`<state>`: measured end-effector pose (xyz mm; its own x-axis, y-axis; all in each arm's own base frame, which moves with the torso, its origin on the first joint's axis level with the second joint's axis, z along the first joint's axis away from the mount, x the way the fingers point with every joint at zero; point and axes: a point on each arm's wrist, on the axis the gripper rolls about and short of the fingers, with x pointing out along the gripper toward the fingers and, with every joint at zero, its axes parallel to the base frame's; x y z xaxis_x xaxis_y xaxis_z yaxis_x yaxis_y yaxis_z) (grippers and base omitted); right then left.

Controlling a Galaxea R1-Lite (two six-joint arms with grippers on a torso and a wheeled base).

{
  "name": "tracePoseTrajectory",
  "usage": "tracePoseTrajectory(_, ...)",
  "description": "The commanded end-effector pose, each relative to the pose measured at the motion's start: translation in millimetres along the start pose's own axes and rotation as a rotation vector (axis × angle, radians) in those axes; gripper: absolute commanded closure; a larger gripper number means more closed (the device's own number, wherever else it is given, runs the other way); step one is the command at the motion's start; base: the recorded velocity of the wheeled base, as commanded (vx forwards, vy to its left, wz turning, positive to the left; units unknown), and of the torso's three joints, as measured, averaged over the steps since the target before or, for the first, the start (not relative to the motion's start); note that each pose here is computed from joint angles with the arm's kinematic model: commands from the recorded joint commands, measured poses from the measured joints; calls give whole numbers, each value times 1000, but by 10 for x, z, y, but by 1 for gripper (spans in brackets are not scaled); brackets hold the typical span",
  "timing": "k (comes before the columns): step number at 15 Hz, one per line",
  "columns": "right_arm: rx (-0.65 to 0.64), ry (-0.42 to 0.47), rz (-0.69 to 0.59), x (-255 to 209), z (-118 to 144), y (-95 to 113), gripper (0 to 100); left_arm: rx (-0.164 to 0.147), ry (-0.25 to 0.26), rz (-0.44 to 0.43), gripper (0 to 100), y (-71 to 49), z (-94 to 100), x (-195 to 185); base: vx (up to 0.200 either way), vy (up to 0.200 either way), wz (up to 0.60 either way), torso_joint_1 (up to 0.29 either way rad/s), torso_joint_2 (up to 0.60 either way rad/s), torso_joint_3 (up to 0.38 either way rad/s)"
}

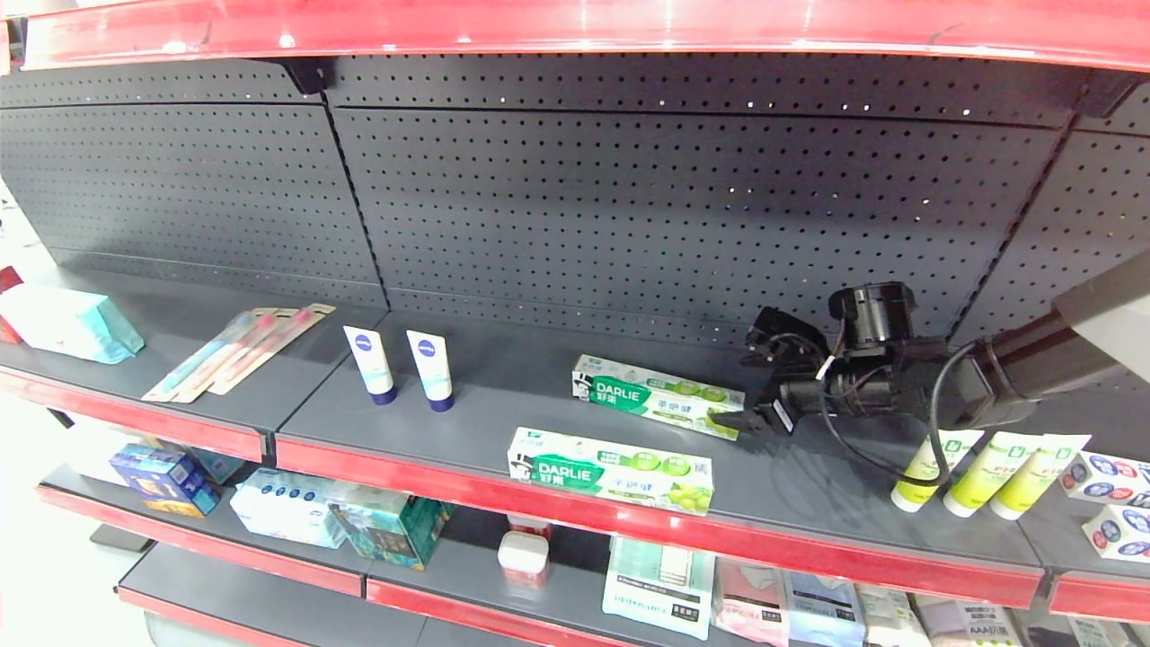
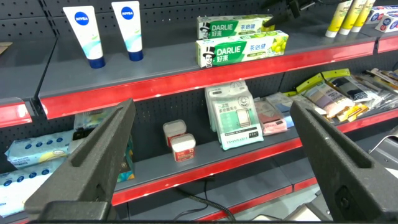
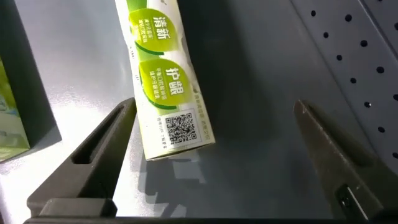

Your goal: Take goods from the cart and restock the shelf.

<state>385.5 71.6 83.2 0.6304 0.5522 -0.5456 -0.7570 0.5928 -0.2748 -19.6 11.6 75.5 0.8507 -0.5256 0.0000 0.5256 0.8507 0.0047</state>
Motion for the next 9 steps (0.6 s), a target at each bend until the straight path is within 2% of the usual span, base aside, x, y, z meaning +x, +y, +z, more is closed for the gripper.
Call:
tracePoseTrajectory(1,0,1,-2,7,-1,-5,0,0,0,1,0,0,0,0,0,0,0,0,0,0)
tracePoseTrajectory(9,-2,11,-27,4,10,-27,0,0,0,0,0,0,0,0,0,0,0,0,0,0)
